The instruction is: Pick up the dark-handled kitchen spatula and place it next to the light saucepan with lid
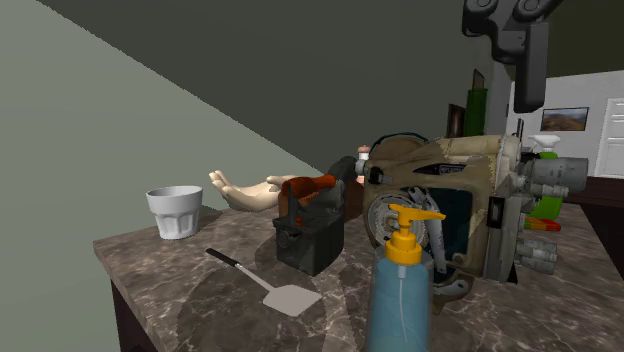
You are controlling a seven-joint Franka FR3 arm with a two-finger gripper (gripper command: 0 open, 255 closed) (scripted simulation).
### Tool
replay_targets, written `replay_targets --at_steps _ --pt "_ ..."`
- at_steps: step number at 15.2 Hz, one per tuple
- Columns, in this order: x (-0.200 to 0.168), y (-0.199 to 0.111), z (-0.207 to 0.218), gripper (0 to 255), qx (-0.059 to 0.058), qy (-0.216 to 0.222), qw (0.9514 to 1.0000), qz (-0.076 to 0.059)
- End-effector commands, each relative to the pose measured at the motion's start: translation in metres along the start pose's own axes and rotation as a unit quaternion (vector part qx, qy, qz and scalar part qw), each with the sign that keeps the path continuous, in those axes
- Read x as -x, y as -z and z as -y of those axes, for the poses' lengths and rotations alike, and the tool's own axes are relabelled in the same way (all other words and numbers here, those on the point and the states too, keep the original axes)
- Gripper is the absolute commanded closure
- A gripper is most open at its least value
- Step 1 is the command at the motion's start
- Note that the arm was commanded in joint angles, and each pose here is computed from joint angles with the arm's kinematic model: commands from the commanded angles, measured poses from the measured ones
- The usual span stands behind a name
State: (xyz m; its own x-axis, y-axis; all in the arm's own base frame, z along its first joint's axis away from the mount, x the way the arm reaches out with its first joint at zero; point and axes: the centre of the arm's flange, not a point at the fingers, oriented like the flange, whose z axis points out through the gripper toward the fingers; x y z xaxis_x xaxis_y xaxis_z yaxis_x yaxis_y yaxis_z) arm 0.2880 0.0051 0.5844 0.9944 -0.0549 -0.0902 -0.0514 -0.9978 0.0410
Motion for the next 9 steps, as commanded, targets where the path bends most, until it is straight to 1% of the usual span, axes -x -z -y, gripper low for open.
replay_targets --at_steps 1,3,5,7,9 --pt "0.0 0.0 0.0 0 0.0 0.0 1.0 0.0" --pt "-0.019 -0.011 0.012 0 -0.001 0.037 0.9993 -0.004" --pt "-0.037 -0.022 0.026 0 -0.001 0.073 0.9973 -0.009" --pt "-0.055 -0.032 0.041 0 -0.002 0.11 0.9939 -0.013" --pt "-0.071 -0.042 0.058 0 -0.002 0.146 0.9891 -0.017"
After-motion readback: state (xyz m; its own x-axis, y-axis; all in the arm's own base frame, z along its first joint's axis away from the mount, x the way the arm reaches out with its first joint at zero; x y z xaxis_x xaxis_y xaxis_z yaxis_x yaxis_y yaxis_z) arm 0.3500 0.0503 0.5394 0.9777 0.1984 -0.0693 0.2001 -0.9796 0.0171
